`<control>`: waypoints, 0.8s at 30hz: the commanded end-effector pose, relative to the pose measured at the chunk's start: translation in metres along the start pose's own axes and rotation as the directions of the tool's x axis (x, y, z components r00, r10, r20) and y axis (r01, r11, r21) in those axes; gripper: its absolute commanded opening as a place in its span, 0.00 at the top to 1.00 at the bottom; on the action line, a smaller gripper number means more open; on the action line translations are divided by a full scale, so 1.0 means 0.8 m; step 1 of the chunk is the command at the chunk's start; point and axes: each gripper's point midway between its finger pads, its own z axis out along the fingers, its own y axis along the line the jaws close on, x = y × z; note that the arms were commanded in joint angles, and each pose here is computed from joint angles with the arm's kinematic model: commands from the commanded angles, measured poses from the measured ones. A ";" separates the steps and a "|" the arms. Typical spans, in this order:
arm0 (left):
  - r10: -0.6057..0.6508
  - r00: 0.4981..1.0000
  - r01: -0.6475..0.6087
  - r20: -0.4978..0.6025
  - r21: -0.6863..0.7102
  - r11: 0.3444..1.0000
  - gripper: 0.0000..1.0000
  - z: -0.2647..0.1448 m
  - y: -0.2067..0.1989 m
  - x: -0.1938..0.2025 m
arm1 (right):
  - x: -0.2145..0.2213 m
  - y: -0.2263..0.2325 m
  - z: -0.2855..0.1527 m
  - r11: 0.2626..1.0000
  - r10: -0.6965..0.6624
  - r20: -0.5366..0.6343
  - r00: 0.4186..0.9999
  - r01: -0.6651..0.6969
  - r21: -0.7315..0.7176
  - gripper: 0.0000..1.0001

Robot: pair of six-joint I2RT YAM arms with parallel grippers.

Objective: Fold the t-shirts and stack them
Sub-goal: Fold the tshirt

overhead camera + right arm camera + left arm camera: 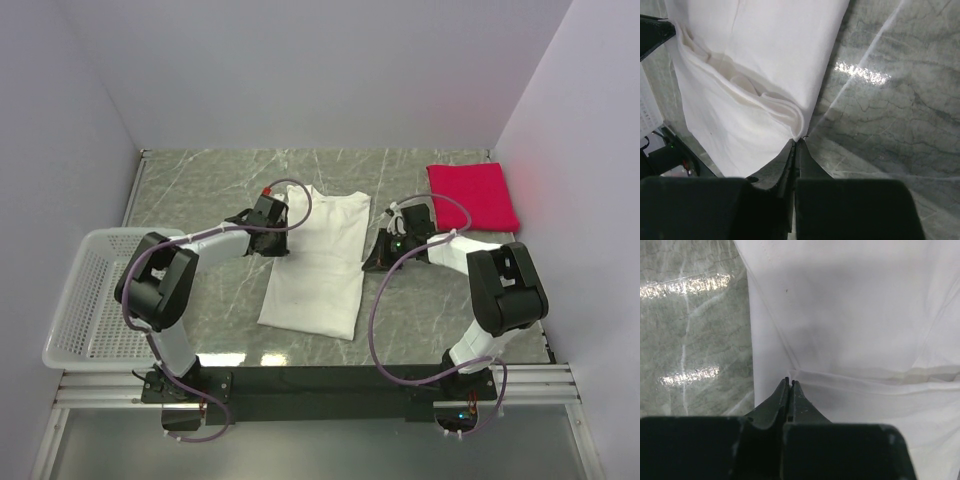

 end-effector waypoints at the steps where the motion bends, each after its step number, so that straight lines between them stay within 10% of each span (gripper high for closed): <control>1: -0.009 0.997 0.007 0.080 0.033 0.999 0.99 -0.020 -0.008 -0.026 | -0.028 0.020 -0.013 0.997 -0.074 0.061 0.995 0.076 -0.018 1.00; 24: -0.054 0.991 0.059 0.125 -0.041 0.997 0.95 -0.005 0.021 -0.045 | -0.062 0.015 0.005 0.990 -0.120 0.082 0.989 0.113 0.079 1.00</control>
